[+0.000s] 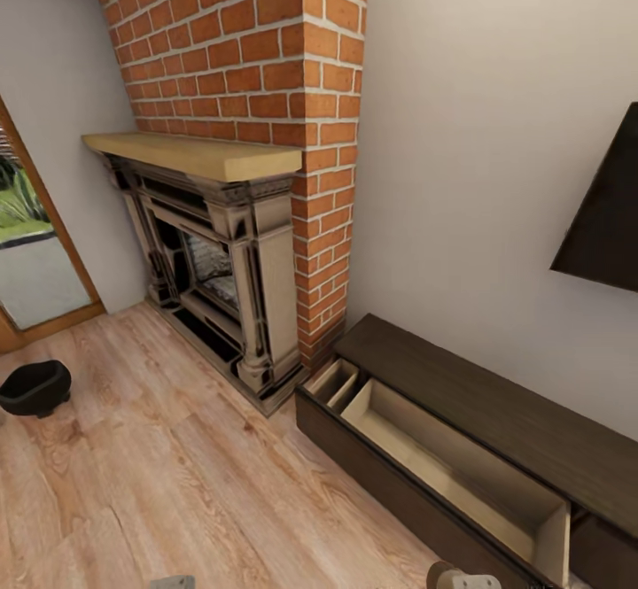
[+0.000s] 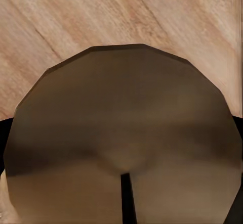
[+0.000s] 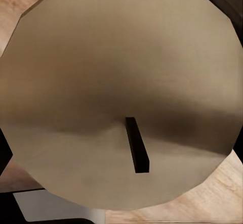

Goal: Place each of the two pumpkins and all three candles from the living room inside a cabinet in the living room (use any cabinet), then make sure every cabinet is closed, and position the cauldron so it is next to a table in the living room.

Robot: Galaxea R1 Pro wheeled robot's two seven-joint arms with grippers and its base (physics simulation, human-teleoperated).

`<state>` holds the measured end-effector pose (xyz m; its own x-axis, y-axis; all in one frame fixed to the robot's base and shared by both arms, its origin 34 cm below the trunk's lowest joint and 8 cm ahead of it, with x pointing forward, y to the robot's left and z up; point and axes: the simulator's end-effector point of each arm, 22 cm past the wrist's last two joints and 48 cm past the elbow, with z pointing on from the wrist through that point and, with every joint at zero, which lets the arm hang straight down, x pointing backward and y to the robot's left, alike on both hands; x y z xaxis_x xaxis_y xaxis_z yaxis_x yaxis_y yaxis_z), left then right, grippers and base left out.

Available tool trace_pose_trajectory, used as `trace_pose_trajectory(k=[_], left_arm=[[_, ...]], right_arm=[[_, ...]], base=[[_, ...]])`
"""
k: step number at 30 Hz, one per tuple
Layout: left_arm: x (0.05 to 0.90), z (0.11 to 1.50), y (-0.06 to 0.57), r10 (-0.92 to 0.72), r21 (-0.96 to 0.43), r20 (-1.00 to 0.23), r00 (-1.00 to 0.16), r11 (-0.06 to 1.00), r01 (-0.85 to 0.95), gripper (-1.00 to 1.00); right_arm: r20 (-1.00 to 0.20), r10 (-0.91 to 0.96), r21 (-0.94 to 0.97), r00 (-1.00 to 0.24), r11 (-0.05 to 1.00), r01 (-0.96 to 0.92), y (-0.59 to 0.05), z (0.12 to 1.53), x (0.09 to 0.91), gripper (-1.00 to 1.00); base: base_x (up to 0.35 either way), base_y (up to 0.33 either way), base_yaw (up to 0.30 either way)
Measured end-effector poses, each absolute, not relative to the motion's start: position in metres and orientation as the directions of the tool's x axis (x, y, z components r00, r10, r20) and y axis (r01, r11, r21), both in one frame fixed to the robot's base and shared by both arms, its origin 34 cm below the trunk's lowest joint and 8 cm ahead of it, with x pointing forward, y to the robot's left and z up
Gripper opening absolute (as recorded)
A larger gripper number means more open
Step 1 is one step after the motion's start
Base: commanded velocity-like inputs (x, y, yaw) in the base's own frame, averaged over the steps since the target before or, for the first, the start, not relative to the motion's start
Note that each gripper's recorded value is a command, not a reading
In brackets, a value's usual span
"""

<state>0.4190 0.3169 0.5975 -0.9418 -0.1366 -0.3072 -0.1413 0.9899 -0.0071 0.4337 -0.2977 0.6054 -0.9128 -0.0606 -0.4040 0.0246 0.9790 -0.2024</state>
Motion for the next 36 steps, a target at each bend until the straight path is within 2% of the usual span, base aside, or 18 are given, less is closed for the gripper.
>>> trace_pose_trajectory(k=[11,36], left_arm=[[0.420,0.600,0.331,-0.133,0.009,-0.313,-0.940,0.990,-0.143,-1.00],[0.425,0.603,0.322,-0.132,-0.003,-0.323,-0.937,0.990,-0.138,-1.00]], right_arm=[[-0.408,-0.062,-0.203,-0.911,0.979,0.025,-0.298,0.607,0.435,-1.00],[-0.418,-0.062,-0.203,-0.907,0.979,0.027,-0.298,0.610,0.439,-1.00]], base=[[0.067,0.020,-0.284],[0.193,0.135,-0.284]])
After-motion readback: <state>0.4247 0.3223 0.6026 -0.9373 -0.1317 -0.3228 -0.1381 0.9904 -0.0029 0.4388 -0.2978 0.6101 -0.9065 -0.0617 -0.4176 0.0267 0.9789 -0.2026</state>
